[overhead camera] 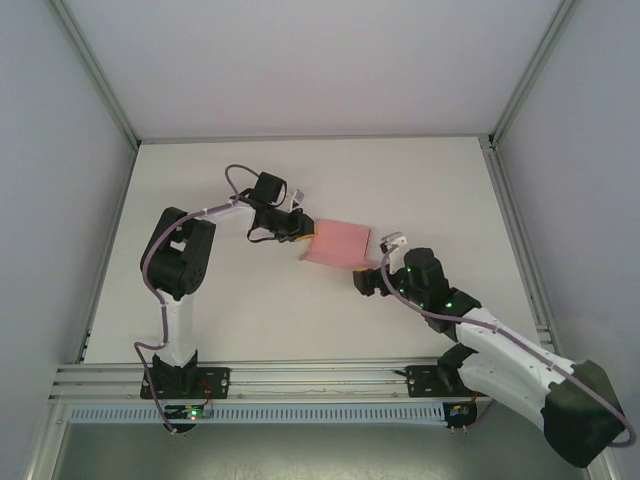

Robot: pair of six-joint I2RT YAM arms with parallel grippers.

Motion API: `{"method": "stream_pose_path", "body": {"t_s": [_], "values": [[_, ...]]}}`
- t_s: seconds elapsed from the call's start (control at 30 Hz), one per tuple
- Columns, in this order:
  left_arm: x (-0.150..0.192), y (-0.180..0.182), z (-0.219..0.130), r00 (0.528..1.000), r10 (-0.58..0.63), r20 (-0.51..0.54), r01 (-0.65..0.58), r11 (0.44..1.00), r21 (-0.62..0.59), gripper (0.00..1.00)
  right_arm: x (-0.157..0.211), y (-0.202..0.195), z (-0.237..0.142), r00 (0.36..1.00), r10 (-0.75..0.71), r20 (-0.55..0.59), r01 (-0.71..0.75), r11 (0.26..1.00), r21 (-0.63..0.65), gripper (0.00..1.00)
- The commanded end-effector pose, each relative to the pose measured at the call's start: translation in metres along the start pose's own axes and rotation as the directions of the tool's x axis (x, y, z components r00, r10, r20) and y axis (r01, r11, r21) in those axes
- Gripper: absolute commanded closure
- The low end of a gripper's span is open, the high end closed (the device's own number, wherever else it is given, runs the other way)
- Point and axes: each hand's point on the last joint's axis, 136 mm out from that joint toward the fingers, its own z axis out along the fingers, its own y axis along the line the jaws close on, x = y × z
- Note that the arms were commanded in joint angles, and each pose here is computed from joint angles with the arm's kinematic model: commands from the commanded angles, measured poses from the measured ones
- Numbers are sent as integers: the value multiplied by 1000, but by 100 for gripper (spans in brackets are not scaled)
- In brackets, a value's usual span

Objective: Assemble paper box

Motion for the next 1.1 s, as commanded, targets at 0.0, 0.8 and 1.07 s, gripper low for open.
{"method": "stream_pose_path", "body": {"t_s": [0.0,0.8,1.07], "values": [[27,49,4,991,-124,-48,118,986,-116,85,-16,-14,-8,977,215,2,-215,976,27,2],[7,39,-11,998,-66,4,66,998,-4,86,-65,3,124,737,561,-377,-656,728,-199,14],[-12,25,-15,999,-24,38,24,1000,6,83,-77,19,119,759,493,-425,-627,730,-272,20]]}}
